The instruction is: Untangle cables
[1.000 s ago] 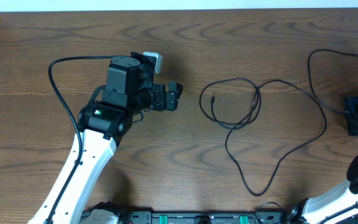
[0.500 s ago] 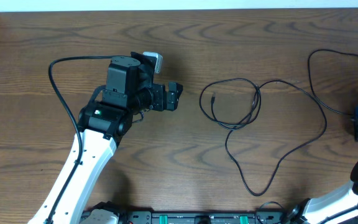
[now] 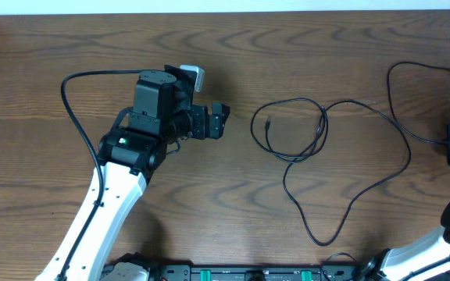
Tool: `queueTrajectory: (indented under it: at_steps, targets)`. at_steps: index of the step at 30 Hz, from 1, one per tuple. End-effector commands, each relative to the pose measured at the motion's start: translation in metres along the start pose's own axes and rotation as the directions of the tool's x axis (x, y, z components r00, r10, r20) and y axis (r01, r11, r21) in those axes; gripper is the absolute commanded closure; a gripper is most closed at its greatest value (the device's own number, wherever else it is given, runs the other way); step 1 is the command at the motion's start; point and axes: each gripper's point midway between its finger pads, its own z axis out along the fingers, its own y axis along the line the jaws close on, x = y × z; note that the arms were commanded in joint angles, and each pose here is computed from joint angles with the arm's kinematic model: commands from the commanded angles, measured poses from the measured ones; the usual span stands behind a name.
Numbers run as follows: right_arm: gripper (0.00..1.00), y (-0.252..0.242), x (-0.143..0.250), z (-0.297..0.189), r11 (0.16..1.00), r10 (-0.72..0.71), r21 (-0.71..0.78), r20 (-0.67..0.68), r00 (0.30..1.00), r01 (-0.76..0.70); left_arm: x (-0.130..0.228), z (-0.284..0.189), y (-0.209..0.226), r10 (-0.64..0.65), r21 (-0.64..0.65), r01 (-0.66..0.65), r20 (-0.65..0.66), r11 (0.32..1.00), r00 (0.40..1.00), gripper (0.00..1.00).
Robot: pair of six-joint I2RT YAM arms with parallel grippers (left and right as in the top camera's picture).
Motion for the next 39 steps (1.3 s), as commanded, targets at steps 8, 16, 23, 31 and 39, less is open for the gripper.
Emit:
queueTrajectory:
  at_steps: [8,16,23,31,39]
  targets:
    - [0.51,-0.024,0.020,0.041,0.993,-0.033,0.115,-0.045,0.998,0.038,-0.008,-0.002,0.001,-0.007,-0.009,0.007,0.015,1.000,1.000,0.00]
    - [0.99,-0.028,0.024,0.046,0.987,-0.092,0.125,-0.064,0.994,0.100,-0.008,-0.002,0.001,-0.007,-0.009,0.007,0.015,1.000,1.000,0.00]
    - [0.99,-0.023,0.023,0.035,0.977,-0.184,0.093,-0.082,0.980,0.191,-0.008,-0.002,0.001,-0.007,-0.009,0.007,0.015,1.000,1.000,0.00]
    - [0.99,0.021,-0.015,-0.039,0.981,-0.160,-0.098,0.075,0.984,0.167,-0.008,-0.002,0.001,-0.007,-0.009,0.007,0.015,1.000,1.000,0.00]
    - [0.98,0.075,-0.046,-0.094,0.917,-0.180,-0.299,0.283,0.942,0.265,-0.008,-0.002,0.001,-0.007,-0.009,0.007,0.015,1.000,1.000,0.00]
